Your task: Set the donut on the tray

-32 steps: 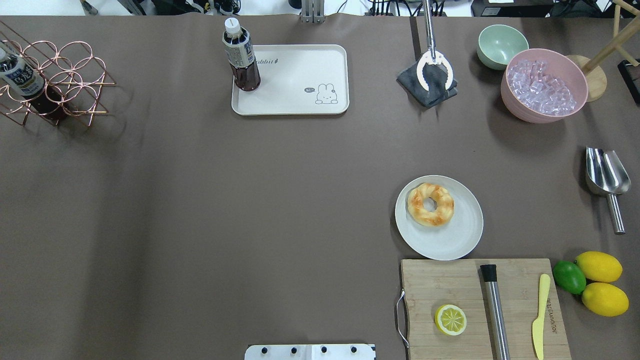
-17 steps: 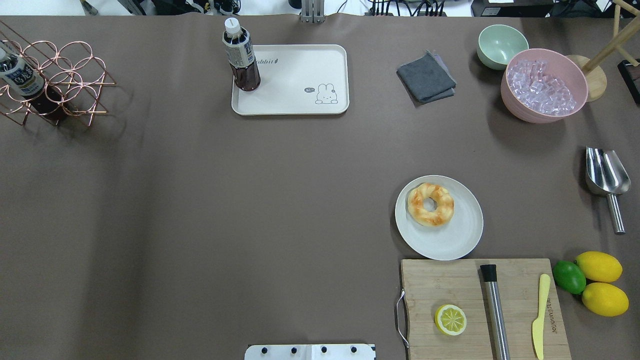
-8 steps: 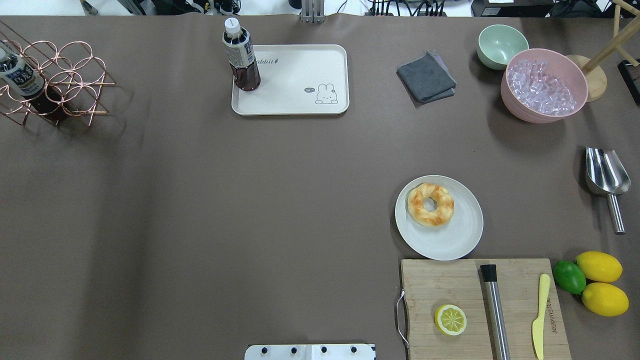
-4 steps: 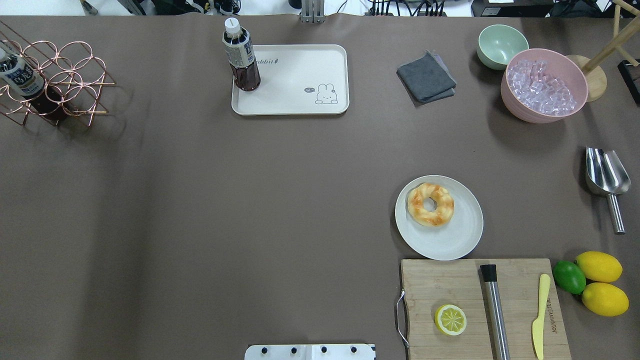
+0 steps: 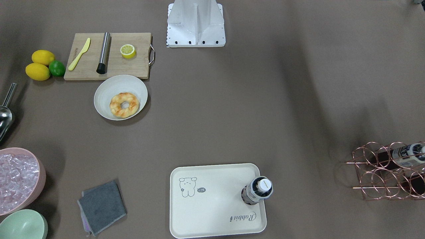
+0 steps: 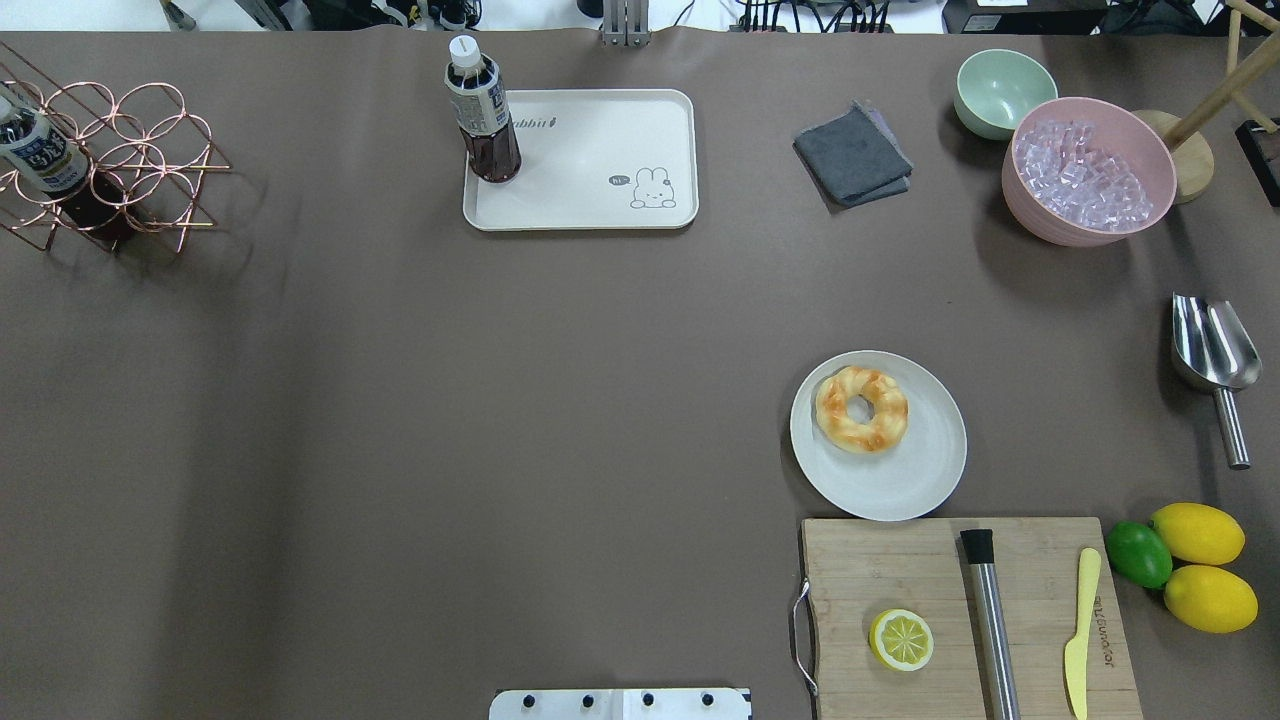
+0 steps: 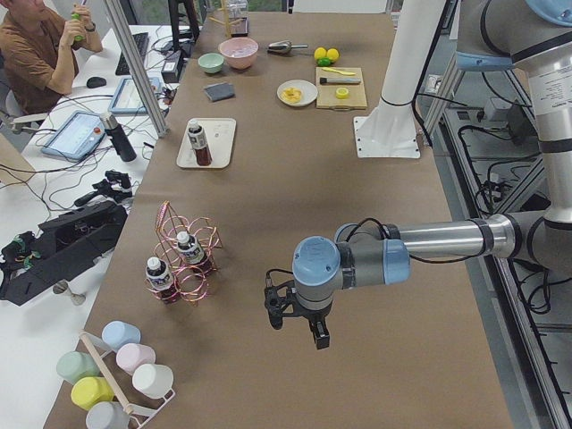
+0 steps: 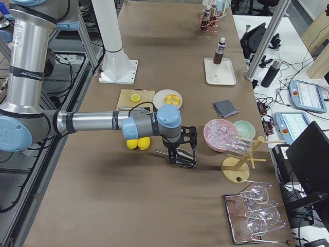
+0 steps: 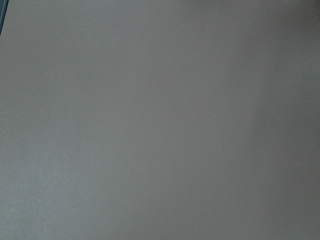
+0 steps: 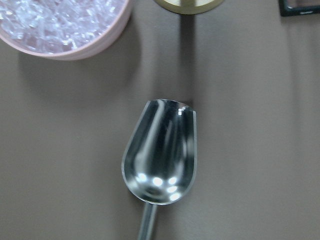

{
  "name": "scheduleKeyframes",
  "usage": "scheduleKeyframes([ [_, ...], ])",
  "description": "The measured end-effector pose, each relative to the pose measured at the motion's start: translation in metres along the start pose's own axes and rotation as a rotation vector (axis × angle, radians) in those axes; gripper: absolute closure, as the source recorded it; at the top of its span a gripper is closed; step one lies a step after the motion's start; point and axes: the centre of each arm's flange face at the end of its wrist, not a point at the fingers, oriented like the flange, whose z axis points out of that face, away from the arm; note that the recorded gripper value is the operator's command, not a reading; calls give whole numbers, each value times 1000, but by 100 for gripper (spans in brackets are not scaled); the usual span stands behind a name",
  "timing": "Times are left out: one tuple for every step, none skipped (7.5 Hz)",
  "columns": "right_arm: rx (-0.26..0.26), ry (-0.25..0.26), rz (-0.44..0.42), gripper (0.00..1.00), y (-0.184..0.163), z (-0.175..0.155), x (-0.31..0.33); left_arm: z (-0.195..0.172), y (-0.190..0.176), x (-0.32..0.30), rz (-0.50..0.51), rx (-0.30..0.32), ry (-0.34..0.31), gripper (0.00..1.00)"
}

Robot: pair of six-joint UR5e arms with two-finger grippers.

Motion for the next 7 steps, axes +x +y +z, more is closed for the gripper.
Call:
scheduleKeyframes([
  [-8,-27,17,7,-17,5,-38,0,0,0,-1,-1,0,2],
  [-22,-58,34,10,-31,12,-77,0,1,0,-2,0,0,2],
  [-37,-85,44,10,-38,24,-113,0,0,0,-2,0,0,2],
  [-49,-109,53,10,-40,41,-152,0,-1,0,-1,1,0,2],
  [-52,-119,62,9,-36,61,-191,-1,-3,1,1,2,0,2],
  [-46,-110,69,9,-27,85,-226,-1,-5,2,3,3,1,2],
  [-42,-102,79,9,-18,104,-256,-2,-8,4,8,8,2,2],
])
